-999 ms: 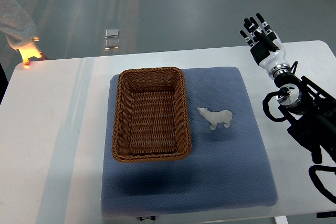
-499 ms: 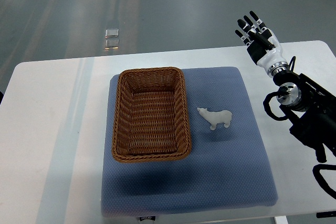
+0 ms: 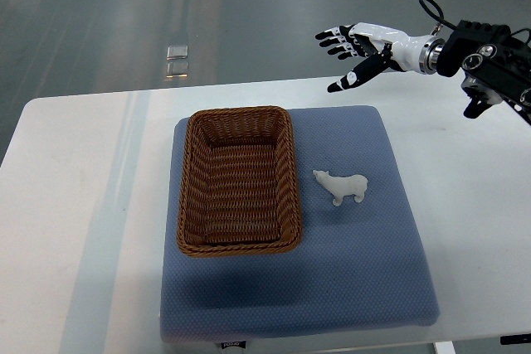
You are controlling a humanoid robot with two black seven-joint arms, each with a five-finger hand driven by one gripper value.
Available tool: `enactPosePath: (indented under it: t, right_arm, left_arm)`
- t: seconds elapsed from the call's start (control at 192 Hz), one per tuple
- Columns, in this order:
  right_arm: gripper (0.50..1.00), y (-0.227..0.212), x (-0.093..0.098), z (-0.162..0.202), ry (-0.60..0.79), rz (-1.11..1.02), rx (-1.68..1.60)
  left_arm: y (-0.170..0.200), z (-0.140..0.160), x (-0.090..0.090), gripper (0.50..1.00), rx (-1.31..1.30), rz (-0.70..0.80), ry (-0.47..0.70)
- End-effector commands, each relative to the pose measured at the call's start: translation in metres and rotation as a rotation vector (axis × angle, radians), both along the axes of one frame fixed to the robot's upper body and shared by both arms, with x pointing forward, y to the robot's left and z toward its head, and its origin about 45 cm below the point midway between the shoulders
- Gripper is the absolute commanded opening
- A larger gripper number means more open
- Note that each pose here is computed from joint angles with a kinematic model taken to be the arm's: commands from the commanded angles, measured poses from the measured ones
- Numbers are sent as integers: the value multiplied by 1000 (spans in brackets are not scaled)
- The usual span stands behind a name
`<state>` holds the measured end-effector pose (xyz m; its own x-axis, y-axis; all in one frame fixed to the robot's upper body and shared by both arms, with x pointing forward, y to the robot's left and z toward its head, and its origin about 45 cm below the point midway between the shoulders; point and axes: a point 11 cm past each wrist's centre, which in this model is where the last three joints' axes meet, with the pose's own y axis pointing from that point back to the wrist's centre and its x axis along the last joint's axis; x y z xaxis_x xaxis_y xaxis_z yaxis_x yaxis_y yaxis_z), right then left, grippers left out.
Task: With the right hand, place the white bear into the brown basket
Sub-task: 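Move the right hand over the white polar bear figurine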
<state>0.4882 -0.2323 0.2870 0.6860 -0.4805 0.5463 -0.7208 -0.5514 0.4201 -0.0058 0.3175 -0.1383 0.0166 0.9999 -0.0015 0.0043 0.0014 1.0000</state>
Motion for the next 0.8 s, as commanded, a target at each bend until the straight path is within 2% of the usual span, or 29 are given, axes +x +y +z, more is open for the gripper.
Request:
enactPosePath:
  t: [0.0, 0.172, 0.312, 0.421, 0.556, 0.796]
  right_arm:
    - [924, 9, -4, 33, 7, 107, -234]
    - [924, 19, -3, 72, 11, 184, -621]
    - [924, 22, -8, 81, 23, 181, -756]
    - [924, 25, -17, 77, 94, 167, -678]
    - [924, 40, -38, 70, 206, 186, -469]
    - [924, 28, -57, 50, 236, 175, -409]
  left_arm:
    - [-1, 0, 0, 1000, -4, 0, 0]
    - [-1, 0, 0, 1000, -6, 0, 0]
    - [-1, 0, 0, 1000, -6, 0, -1]
    - [-3, 0, 0, 1000, -10, -2, 0]
    - [-4, 0, 0, 1000, -12, 0, 0]
    - [-6, 0, 0, 1000, -18, -2, 0]
